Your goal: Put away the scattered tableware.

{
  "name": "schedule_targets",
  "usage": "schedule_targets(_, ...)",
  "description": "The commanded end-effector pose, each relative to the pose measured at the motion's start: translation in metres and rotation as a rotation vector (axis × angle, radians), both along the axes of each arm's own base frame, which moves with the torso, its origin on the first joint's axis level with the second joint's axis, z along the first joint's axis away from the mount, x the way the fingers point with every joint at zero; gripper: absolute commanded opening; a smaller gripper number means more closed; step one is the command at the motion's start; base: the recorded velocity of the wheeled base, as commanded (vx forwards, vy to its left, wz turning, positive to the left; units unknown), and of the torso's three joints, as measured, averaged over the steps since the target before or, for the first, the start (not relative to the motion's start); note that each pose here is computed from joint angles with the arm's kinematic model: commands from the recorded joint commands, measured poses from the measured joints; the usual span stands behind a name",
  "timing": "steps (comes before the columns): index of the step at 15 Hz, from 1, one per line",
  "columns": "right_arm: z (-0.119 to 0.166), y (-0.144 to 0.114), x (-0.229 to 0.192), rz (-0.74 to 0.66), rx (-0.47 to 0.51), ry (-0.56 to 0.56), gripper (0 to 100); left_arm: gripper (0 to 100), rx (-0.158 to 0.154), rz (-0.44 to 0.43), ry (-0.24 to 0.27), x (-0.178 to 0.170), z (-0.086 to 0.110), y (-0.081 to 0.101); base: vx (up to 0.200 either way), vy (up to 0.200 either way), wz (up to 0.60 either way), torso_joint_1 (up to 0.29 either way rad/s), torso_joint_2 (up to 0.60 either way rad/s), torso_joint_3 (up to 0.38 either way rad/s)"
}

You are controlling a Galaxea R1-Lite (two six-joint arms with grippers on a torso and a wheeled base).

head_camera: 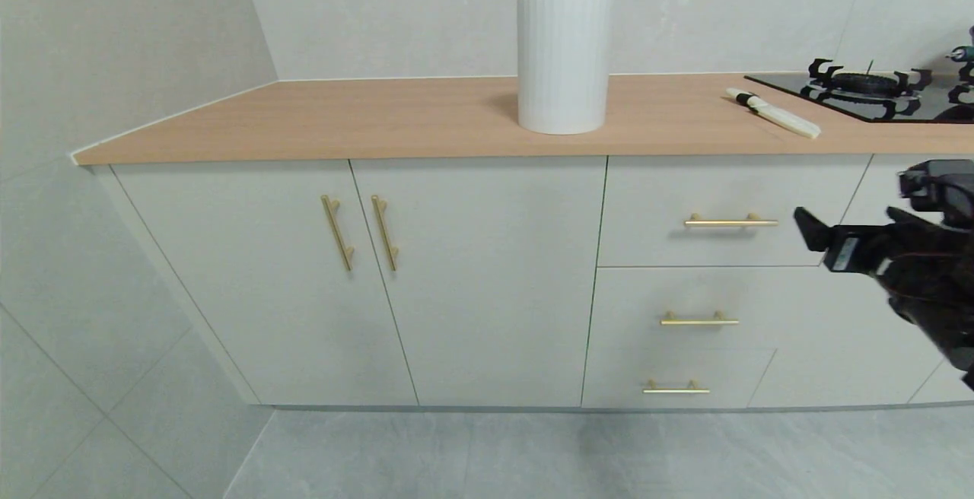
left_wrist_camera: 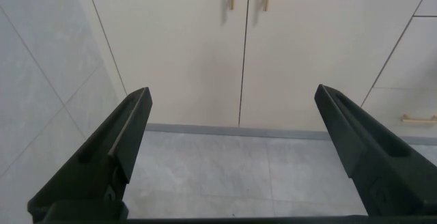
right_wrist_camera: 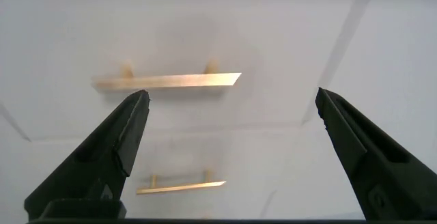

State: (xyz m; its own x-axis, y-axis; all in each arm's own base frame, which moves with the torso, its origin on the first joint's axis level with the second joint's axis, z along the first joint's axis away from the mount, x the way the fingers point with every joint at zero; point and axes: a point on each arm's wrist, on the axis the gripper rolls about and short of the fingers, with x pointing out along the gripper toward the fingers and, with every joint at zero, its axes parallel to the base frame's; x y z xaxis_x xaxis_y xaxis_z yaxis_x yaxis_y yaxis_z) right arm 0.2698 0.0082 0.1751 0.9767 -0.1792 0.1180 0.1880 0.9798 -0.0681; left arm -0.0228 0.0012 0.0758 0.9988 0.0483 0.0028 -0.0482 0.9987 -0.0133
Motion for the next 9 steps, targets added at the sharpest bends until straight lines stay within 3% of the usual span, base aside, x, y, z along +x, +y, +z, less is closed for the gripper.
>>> schedule_targets(1, 0.057, -0.013, -0.142, -0.097, -0.060, -0.221, 100, 100, -0.001, -0.001, 0.000, 0.000, 0.000, 0.000, 0.000, 0.000, 0.00, 0.000, 0.00, 0.000)
schedule_targets(4, 0.054, -0.014, -0.243, -0.086, -0.063, -0.201, 100, 100, -0.001, 0.001, 0.000, 0.000, 0.000, 0.000, 0.000, 0.000, 0.00, 0.000, 0.00, 0.000)
schedule_targets(6, 0.047, -0.014, -0.300, 0.048, -0.037, -0.157, 100, 100, -0.001, 0.001, 0.000, 0.000, 0.000, 0.000, 0.000, 0.000, 0.00, 0.000, 0.00, 0.000)
schedule_targets(9, 0.028, -0.016, -0.329, 0.028, -0.003, -0.137, 100, 100, -0.001, 0.001, 0.000, 0.000, 0.000, 0.000, 0.000, 0.000, 0.00, 0.000, 0.00, 0.000)
